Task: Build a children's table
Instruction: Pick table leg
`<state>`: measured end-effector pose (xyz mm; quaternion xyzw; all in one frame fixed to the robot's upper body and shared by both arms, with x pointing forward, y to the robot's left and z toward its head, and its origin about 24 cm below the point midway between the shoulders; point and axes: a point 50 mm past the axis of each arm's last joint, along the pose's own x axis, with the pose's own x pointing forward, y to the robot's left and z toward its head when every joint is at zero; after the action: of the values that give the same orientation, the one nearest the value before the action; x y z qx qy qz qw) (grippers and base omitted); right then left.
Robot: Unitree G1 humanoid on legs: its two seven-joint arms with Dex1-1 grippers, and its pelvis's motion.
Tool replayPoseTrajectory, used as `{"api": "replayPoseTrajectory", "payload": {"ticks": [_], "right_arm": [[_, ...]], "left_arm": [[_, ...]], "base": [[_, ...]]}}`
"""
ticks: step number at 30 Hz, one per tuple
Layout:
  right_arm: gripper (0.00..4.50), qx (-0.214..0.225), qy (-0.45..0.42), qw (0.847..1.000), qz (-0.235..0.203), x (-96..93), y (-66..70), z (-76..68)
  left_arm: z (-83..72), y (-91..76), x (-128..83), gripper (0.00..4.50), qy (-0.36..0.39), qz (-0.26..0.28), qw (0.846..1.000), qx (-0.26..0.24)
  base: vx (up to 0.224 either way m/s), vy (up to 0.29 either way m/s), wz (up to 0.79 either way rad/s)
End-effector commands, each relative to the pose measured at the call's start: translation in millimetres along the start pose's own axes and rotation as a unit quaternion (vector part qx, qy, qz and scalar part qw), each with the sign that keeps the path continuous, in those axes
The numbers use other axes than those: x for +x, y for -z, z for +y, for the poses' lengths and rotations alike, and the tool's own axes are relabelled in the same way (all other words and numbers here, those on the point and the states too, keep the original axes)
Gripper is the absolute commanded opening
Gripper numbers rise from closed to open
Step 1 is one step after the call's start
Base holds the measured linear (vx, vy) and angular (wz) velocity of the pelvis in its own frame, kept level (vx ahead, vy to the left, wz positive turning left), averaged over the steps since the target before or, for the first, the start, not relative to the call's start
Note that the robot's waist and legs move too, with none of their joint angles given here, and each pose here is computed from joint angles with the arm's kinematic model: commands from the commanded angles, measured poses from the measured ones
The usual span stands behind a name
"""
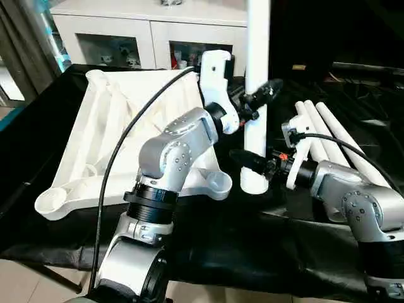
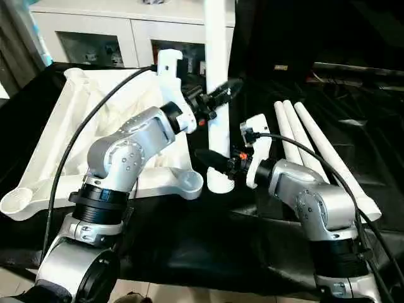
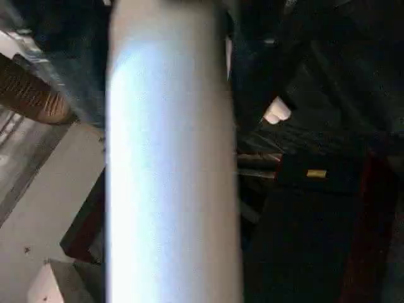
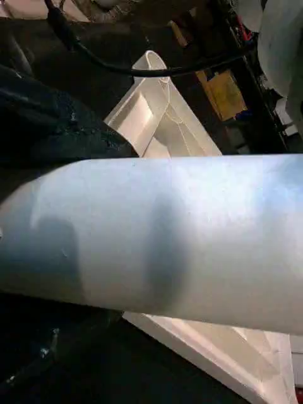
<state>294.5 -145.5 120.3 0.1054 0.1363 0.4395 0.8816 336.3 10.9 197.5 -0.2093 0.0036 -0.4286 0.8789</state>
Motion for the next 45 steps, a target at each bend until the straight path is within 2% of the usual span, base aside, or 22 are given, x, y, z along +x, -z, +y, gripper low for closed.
{"api": "replayPoseTrajectory", "payload": {"ticks": [1, 3, 5, 7, 12, 26, 30, 39, 45], "right_arm": [[2.28, -0.020, 0.003, 1.000, -0.020, -1.4, -11.0, -1.1], [2.63, -0.013, -0.009, 1.000, -0.018, -2.3, -10.1, -0.5], [2.78, -0.009, -0.017, 1.000, -0.016, -3.7, -9.9, -0.2], [3.04, 0.001, -0.039, 0.999, -0.007, -11.7, -10.3, -0.5], [3.35, -0.007, -0.055, 0.998, 0.017, -20.8, -11.1, -1.2], [3.35, 0.004, -0.095, 0.995, 0.036, -31.0, -14.4, 2.7], [3.35, 0.002, -0.096, 0.994, 0.056, -31.7, -10.7, 2.8], [3.35, 0.012, -0.109, 0.992, 0.064, -31.8, -8.5, 4.7], [3.35, 0.022, -0.109, 0.990, 0.081, -29.7, -0.7, 5.8]], "left_arm": [[-1.7, -7.3, -0.3, 2.04, 0.008, -0.018, 1.000, -0.003], [-4.6, -9.3, 0.1, 1.89, 0.023, -0.017, 1.000, -0.002], [-6.2, -10.1, 0.1, 1.86, 0.032, -0.015, 0.999, 0.000], [-9.8, -13.3, 0.0, 1.80, 0.055, -0.014, 0.998, 0.010], [-12.4, -17.8, -0.1, 1.80, 0.088, -0.004, 0.996, 0.018], [-22.5, -19.4, -2.6, 1.80, 0.164, 0.022, 0.986, 0.008], [-25.6, -21.8, -4.0, 1.80, 0.181, 0.022, 0.983, -0.001], [-31.6, -21.6, -6.3, 1.80, 0.211, 0.028, 0.977, -0.004], [-35.0, -22.9, -7.7, 1.80, 0.224, 0.026, 0.974, -0.001]], "base": [[0.000, 0.000, 0.00], [0.000, 0.000, 0.00], [0.000, 0.000, 0.00], [0.000, 0.000, 0.00], [0.000, 0.000, 0.00], [0.000, 0.000, 0.00], [0.000, 0.000, 0.00], [0.000, 0.000, 0.00], [0.000, 0.000, 0.00]]}}
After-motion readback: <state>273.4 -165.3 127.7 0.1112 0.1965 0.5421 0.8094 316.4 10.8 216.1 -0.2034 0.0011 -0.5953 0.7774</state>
